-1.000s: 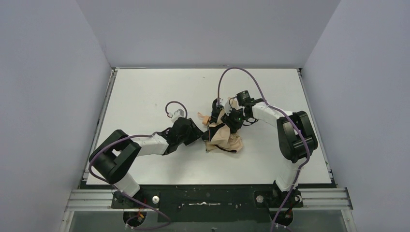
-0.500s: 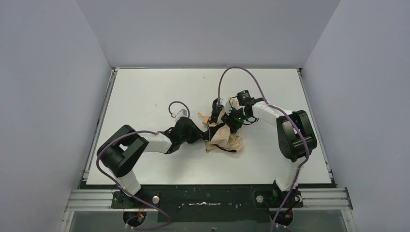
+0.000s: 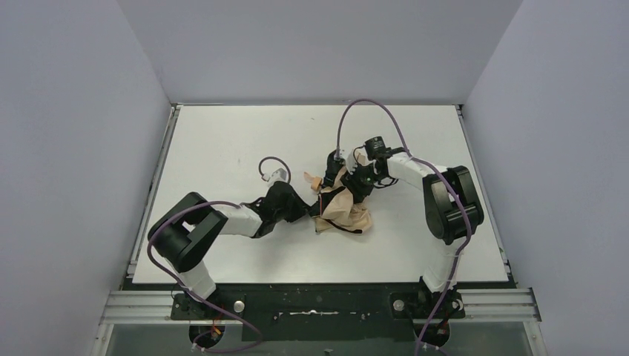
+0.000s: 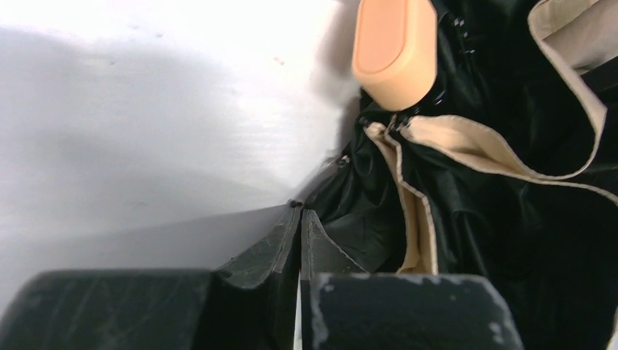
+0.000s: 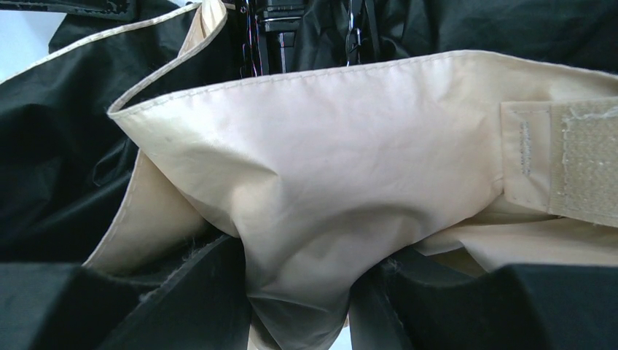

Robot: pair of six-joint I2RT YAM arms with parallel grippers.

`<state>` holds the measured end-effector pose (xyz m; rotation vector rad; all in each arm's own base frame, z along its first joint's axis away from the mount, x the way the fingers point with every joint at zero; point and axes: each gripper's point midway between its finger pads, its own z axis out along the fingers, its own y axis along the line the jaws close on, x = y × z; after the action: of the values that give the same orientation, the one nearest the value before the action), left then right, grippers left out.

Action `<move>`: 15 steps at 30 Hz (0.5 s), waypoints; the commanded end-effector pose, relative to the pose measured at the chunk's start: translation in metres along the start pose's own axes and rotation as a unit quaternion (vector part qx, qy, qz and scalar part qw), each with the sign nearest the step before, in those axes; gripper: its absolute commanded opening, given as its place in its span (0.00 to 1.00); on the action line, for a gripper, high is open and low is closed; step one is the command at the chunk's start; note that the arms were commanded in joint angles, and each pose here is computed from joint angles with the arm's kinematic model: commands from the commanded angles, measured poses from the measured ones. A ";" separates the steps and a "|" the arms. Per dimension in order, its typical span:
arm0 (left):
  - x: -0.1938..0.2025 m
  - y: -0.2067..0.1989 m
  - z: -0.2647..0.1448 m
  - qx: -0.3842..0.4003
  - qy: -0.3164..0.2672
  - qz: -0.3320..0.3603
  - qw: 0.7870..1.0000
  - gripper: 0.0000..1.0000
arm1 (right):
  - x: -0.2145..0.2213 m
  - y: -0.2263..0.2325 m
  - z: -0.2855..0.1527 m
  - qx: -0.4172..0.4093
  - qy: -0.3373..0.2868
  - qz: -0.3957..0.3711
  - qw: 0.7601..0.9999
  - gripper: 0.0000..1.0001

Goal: Put away the umbrella

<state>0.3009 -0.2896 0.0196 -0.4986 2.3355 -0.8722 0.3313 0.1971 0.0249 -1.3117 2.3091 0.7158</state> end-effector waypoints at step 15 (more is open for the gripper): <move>0.016 -0.013 -0.049 0.032 0.011 0.102 0.994 0.00 | 0.040 -0.033 0.011 0.068 0.065 0.076 0.993 0.08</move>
<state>0.2644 -0.2699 0.0257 -0.3642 2.3519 -0.8358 0.3332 0.1972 0.0226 -1.2133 2.3820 0.7398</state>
